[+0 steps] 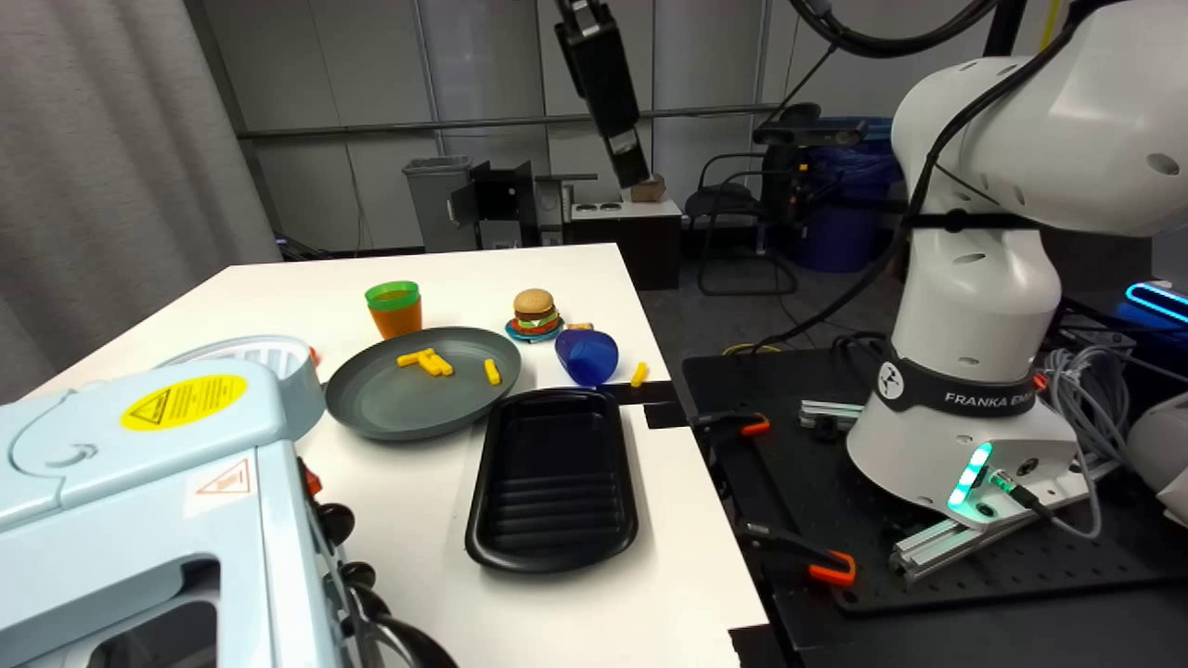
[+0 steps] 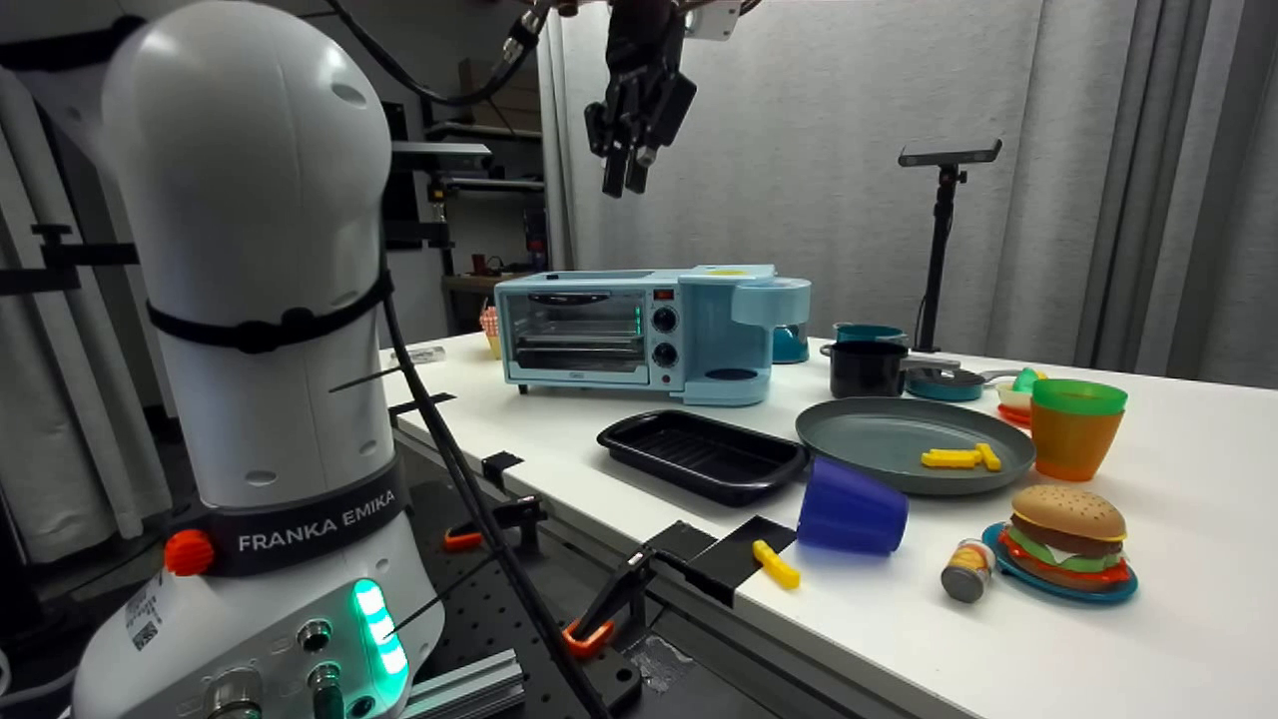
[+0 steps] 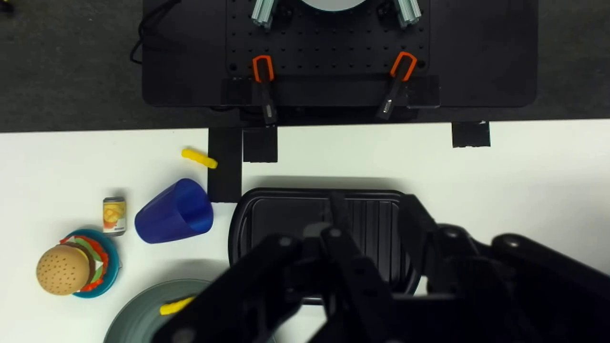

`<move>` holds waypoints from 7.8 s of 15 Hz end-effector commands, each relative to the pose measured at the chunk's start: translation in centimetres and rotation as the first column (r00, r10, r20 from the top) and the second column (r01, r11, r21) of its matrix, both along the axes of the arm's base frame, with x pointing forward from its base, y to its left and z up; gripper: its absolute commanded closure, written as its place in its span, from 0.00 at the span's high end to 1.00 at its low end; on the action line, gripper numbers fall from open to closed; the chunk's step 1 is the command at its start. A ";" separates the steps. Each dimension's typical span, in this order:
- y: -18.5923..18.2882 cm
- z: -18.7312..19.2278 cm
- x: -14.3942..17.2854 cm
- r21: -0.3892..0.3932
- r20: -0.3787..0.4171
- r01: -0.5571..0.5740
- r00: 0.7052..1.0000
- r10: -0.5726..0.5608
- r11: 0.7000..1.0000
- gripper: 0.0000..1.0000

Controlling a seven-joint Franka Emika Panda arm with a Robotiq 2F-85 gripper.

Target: Turn the topmost black button on the blue machine

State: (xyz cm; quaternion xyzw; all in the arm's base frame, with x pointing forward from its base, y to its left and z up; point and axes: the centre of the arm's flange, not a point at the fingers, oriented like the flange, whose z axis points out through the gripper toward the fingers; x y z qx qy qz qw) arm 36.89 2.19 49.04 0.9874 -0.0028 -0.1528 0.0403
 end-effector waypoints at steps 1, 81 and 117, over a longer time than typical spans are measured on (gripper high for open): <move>1.5 -1.1 0.4 -0.019 -0.002 -0.036 0.999 0.036 0.999 0.04; 12.4 -12.5 14.3 0.028 0.313 -0.743 0.641 0.701 0.668 0.00; 12.1 -12.0 13.8 0.077 0.316 -0.711 0.682 0.660 0.698 0.00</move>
